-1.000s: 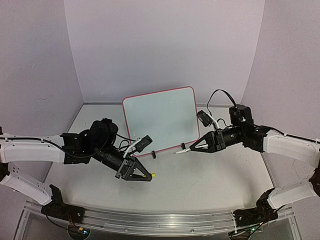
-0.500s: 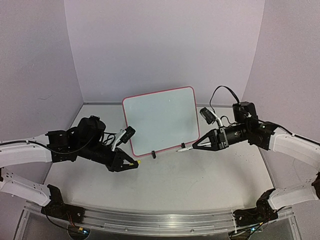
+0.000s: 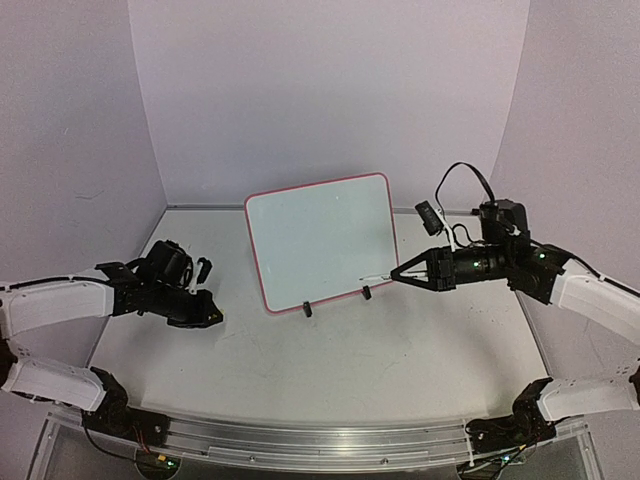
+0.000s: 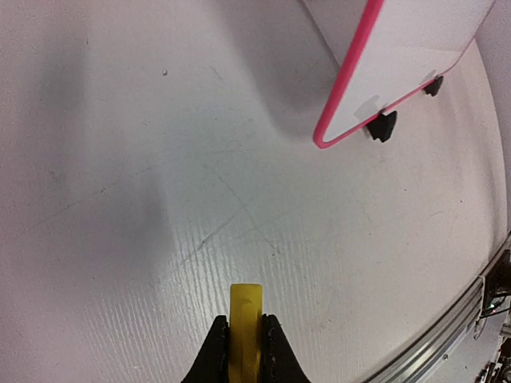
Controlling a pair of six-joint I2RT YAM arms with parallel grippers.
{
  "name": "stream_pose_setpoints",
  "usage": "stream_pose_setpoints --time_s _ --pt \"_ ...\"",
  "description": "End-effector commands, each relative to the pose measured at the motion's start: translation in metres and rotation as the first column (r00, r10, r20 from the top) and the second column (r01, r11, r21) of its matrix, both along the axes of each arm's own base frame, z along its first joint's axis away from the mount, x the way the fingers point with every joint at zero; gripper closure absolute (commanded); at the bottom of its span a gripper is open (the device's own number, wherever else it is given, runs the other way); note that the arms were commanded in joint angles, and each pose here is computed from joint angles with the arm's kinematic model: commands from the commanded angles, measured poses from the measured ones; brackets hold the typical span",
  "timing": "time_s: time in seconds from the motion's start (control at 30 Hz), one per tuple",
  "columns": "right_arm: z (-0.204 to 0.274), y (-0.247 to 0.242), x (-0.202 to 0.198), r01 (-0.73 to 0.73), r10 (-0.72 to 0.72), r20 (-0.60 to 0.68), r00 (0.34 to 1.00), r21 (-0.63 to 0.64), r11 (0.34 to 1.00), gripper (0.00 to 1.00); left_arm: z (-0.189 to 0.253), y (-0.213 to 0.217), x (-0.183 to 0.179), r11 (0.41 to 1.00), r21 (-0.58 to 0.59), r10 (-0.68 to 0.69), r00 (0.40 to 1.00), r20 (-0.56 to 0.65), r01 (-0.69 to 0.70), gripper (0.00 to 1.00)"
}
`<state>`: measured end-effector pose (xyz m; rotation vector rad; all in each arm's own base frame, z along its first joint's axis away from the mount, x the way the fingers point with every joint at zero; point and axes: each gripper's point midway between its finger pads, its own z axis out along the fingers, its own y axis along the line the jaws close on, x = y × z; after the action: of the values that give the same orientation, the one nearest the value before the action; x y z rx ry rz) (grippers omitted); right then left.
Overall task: Write a sentence on the whiteboard
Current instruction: Place the pen cap at the center of the board.
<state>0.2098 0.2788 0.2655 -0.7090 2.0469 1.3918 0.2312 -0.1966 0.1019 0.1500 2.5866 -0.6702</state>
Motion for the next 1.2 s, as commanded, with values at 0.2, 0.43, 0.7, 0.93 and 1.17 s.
stream_pose_setpoints --time_s 0.2,0.43,0.7,0.93,1.17 --pt "-0.032 0.004 0.025 0.064 -0.063 0.017 0.998 -0.068 0.996 1.0 -0.022 -0.001 0.061 0.988 0.141 0.059 0.998 0.029 -0.063 1.0" --pt "-0.046 -0.007 0.026 0.135 -0.135 0.007 0.991 -0.101 0.986 1.0 -0.037 0.006 0.081 0.98 0.186 0.07 0.997 0.019 -0.072 0.98" --pt "-0.044 -0.016 0.022 0.182 -0.182 0.006 0.983 -0.092 0.979 1.0 -0.053 0.01 0.09 0.972 0.222 0.082 0.997 0.0 -0.08 0.87" --pt "-0.049 -0.018 0.02 0.19 -0.192 -0.007 0.981 -0.098 0.977 1.0 -0.067 0.012 0.088 0.961 0.271 0.064 0.997 -0.043 -0.05 0.74" --pt "-0.049 -0.02 0.019 0.198 -0.199 -0.007 0.98 -0.096 0.976 1.0 -0.07 0.013 0.086 0.959 0.28 0.057 0.997 -0.051 -0.041 0.61"
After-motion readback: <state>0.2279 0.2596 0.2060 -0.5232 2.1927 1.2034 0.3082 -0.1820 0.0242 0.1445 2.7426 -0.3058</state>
